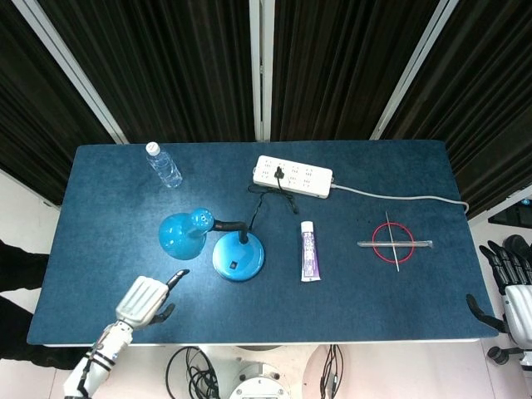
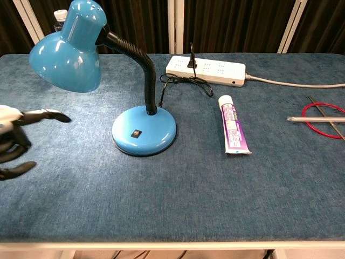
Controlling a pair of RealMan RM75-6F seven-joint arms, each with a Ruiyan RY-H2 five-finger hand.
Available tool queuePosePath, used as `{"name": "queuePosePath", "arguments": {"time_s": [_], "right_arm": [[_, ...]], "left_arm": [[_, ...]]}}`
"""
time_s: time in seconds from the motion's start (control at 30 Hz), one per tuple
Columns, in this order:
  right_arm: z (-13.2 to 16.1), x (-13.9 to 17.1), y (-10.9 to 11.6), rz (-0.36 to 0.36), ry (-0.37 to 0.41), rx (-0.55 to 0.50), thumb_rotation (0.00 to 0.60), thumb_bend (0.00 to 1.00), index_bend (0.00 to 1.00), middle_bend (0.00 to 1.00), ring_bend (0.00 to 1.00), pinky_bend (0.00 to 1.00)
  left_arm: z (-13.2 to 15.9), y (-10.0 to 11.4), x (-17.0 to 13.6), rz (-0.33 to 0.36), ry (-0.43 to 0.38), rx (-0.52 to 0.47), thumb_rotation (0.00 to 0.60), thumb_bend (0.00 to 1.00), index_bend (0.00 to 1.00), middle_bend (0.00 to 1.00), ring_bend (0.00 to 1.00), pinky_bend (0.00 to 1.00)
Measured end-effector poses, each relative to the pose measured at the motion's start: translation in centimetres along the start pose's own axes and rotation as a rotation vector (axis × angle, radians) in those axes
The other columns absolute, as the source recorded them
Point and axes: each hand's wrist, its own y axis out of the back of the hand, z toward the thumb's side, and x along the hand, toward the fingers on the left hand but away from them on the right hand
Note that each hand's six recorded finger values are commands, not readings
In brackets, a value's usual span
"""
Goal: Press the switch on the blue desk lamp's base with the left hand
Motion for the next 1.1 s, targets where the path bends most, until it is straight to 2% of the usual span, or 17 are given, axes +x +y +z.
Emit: {"name": "queuePosePath", "arguments": {"time_s": [0.23,0.43,0.83,1.1], "right_arm": [[-0.1,-0.1,-0.2,0.006,0.0,-0.002,0.6,0.3,0.0,0.0,0.0,0.0],[-0.2,-0.2,-0.2,0.007,-0.005,-0.003,0.6,0.3,0.0,0.0,0.0,0.0],[-0.8,-0.1,0.2,-0.001,-0.016,-0.006,0.6,0.3,0.0,0.0,0.0,0.0],[-0.9,-0.3,-0.3,0.014,-0.014,-0.009,0.6,0.3,0.0,0.0,0.0,0.0]], "left_arm": [[2.7,-0.5,2.3,0.007,-0.066,-0.01,0.6,0.41,0.1,0.84,0.8,0.83],[4.2,-0.5,4.2,0.019,-0.09,-0.012,0.6,0.42,0.1,0.85,0.81,0.83],[4.8,-2.3,6.8,-0.039,-0.089,-0.016,0.6,0.45,0.1,0.85,0.81,0.83],[5.0,-2.3,7.4,-0.042,-0.09,0.005,0.6,0.46,0.1,0.85,0.8,0.83]]}}
